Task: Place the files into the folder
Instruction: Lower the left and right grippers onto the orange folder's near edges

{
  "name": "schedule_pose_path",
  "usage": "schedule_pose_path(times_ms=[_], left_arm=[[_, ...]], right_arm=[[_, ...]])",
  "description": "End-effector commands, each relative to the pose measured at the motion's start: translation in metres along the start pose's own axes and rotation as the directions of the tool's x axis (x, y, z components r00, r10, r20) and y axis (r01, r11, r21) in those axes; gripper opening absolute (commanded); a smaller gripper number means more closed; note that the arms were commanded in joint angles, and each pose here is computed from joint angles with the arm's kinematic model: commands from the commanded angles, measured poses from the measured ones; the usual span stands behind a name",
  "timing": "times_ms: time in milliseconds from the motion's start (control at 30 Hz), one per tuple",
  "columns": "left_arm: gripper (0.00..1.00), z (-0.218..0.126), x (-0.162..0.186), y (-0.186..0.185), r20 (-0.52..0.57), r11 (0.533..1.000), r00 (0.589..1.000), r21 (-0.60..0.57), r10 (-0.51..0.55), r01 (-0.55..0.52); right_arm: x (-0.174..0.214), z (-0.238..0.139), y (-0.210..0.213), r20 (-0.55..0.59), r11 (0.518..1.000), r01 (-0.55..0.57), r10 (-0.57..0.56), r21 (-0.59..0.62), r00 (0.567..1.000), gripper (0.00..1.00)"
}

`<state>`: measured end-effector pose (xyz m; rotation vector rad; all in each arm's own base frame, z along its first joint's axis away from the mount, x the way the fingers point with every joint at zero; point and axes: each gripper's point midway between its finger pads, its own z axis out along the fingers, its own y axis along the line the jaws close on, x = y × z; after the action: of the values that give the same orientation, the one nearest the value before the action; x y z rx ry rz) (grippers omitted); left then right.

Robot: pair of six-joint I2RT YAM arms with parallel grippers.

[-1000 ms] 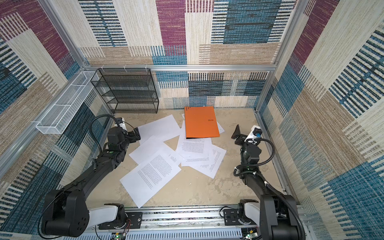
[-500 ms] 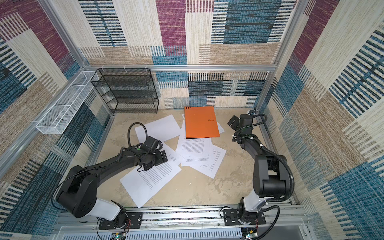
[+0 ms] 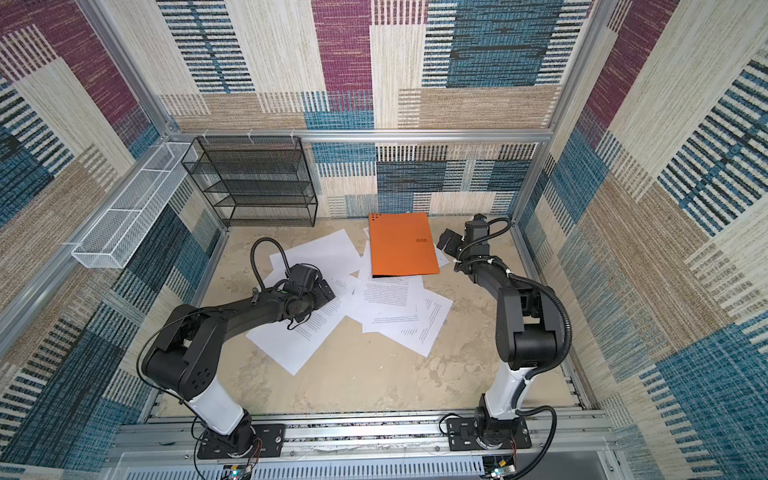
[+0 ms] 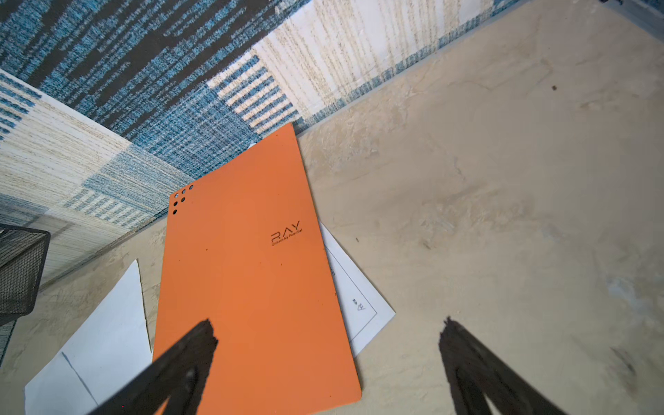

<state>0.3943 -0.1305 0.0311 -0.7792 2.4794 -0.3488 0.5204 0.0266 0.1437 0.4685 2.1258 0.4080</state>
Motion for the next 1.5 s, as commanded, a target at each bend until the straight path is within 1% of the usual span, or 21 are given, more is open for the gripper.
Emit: schedule_pose_path(times_ms=[0, 100, 200, 267, 333, 433, 467, 533, 600, 633, 667, 733, 833, 900, 967, 1000, 1133, 1200, 1267, 1467], left_arm=[[0.99, 0.020, 0.004, 0.045, -0.099, 0.985, 0.994, -0.167, -0.051, 0.034], [0.99, 0.035, -0.020, 0.047, -0.099, 0.985, 0.994, -0.171, -0.055, 0.038], [1.00, 0.038, -0.031, 0.027, -0.116, 0.994, 0.993, -0.109, 0.015, -0.028], [1.00, 0.026, -0.034, 0.005, -0.111, 0.995, 0.990, -0.050, 0.082, -0.088], [0.99, 0.002, -0.034, -0.028, -0.090, 0.984, 0.980, 0.029, 0.179, -0.177], [0.99, -0.044, -0.023, -0.082, -0.013, 0.934, 0.942, 0.132, 0.336, -0.332], [1.00, -0.054, -0.017, -0.099, -0.001, 0.917, 0.932, 0.177, 0.363, -0.357], [1.00, -0.061, -0.008, -0.130, -0.004, 0.890, 0.922, 0.261, 0.387, -0.372], [1.00, -0.056, -0.010, -0.155, -0.007, 0.875, 0.925, 0.326, 0.380, -0.357], [0.99, -0.047, -0.007, -0.169, -0.018, 0.857, 0.921, 0.371, 0.390, -0.356], [0.99, -0.040, -0.007, -0.187, -0.024, 0.834, 0.913, 0.417, 0.407, -0.361], [0.99, -0.023, -0.006, -0.213, -0.038, 0.798, 0.894, 0.469, 0.446, -0.378], [0.98, 0.001, -0.003, -0.246, -0.048, 0.738, 0.863, 0.545, 0.502, -0.398], [0.97, 0.011, -0.001, -0.263, -0.049, 0.706, 0.853, 0.587, 0.520, -0.397], [0.97, 0.027, 0.000, -0.263, -0.079, 0.725, 0.849, 0.567, 0.522, -0.392], [0.97, 0.035, 0.000, -0.264, -0.087, 0.729, 0.848, 0.562, 0.524, -0.392], [0.93, 0.055, 0.006, -0.265, -0.113, 0.729, 0.839, 0.565, 0.532, -0.386], [0.92, 0.062, 0.009, -0.264, -0.130, 0.733, 0.833, 0.561, 0.537, -0.385], [0.90, 0.067, 0.014, -0.262, -0.142, 0.730, 0.827, 0.566, 0.543, -0.382], [0.84, 0.071, 0.024, -0.258, -0.171, 0.721, 0.813, 0.585, 0.557, -0.370]], right_arm=[[0.004, 0.006, 0.010, -0.033, 0.999, 0.018, -0.019, -0.043, 0.999, 1.00], [0.006, 0.014, 0.012, -0.050, 0.998, 0.019, -0.022, -0.055, 0.999, 1.00], [0.009, 0.026, 0.012, -0.079, 0.998, 0.017, -0.022, -0.060, 0.997, 1.00], [0.012, 0.035, 0.012, -0.100, 0.998, 0.019, -0.026, -0.063, 0.995, 1.00], [0.016, 0.045, 0.009, -0.125, 0.998, 0.029, -0.035, -0.053, 0.992, 1.00], [0.021, 0.056, 0.008, -0.147, 0.998, 0.039, -0.047, -0.059, 0.988, 1.00], [0.022, 0.059, 0.009, -0.154, 0.997, 0.041, -0.051, -0.064, 0.987, 1.00], [0.024, 0.068, 0.010, -0.174, 0.996, 0.045, -0.058, -0.077, 0.983, 0.99], [0.028, 0.076, 0.014, -0.197, 0.994, 0.041, -0.061, -0.102, 0.978, 0.98], [0.031, 0.079, 0.016, -0.214, 0.992, 0.036, -0.061, -0.119, 0.975, 0.98], [0.035, 0.083, 0.017, -0.230, 0.990, 0.031, -0.061, -0.134, 0.971, 0.97], [0.040, 0.087, 0.021, -0.252, 0.987, 0.019, -0.060, -0.160, 0.966, 0.97], [0.047, 0.092, 0.028, -0.276, 0.979, 0.023, -0.079, -0.203, 0.958, 0.97], [0.053, 0.096, 0.027, -0.299, 0.979, 0.017, -0.079, -0.204, 0.951, 0.97], [0.063, 0.099, 0.023, -0.327, 0.980, 0.007, -0.073, -0.200, 0.942, 0.97], [0.057, 0.101, 0.028, -0.317, 0.976, 0.009, -0.079, -0.216, 0.945, 0.97], [0.068, 0.109, 0.030, -0.355, 0.971, -0.002, -0.085, -0.239, 0.931, 0.98], [0.072, 0.111, 0.030, -0.370, 0.969, -0.013, -0.082, -0.248, 0.926, 0.98], [0.075, 0.109, 0.036, -0.380, 0.958, -0.031, -0.083, -0.284, 0.921, 0.99], [0.062, 0.090, 0.061, -0.377, 0.924, -0.070, -0.083, -0.375, 0.922, 0.99]])
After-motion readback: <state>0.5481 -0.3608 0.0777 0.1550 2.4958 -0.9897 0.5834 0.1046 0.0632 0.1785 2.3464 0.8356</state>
